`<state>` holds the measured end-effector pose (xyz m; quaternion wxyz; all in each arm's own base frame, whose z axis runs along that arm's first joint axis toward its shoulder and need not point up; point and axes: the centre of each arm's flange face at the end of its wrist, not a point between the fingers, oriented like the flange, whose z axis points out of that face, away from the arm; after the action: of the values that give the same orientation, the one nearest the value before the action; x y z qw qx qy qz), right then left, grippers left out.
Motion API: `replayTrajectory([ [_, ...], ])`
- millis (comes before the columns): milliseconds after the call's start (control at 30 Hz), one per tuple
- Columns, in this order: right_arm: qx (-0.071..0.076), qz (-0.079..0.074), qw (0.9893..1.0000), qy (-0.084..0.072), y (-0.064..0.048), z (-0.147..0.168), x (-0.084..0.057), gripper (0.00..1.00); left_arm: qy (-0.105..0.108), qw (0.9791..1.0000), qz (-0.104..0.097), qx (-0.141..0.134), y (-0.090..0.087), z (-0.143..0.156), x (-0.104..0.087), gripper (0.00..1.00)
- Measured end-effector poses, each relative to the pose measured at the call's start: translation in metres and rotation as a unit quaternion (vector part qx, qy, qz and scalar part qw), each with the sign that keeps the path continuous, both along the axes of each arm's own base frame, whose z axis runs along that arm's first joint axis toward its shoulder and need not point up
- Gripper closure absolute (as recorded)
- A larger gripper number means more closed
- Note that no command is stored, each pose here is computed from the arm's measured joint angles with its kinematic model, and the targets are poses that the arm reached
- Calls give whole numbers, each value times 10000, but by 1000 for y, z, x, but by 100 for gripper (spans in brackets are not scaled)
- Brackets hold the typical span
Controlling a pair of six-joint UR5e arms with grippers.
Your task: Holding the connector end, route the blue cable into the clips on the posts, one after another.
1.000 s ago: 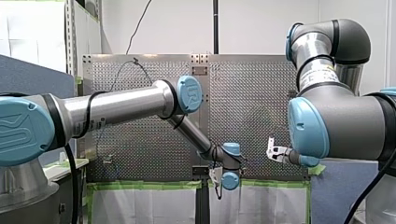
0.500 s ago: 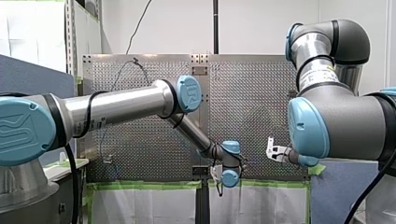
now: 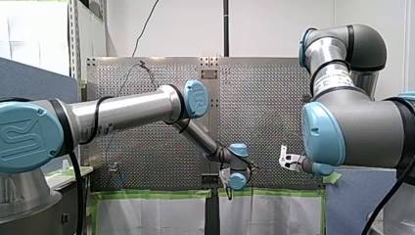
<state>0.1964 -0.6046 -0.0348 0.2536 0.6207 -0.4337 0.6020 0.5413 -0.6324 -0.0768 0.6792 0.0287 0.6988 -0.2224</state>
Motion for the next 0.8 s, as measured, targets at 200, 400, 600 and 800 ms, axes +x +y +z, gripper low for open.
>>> replayTrajectory([
  [200,-79,2,10000,-19,-12,3,1,100,-29,10000,10,-36,7,5,16,100],
  [400,-210,4,9997,-89,-29,12,1,100,-66,9999,39,-128,13,13,32,100],
  [600,-320,17,9994,-145,-43,21,-1,100,15,9999,83,-111,19,9,47,100],
  [800,-374,23,9992,-168,-50,25,-1,100,57,9999,120,-79,17,16,56,100],
])
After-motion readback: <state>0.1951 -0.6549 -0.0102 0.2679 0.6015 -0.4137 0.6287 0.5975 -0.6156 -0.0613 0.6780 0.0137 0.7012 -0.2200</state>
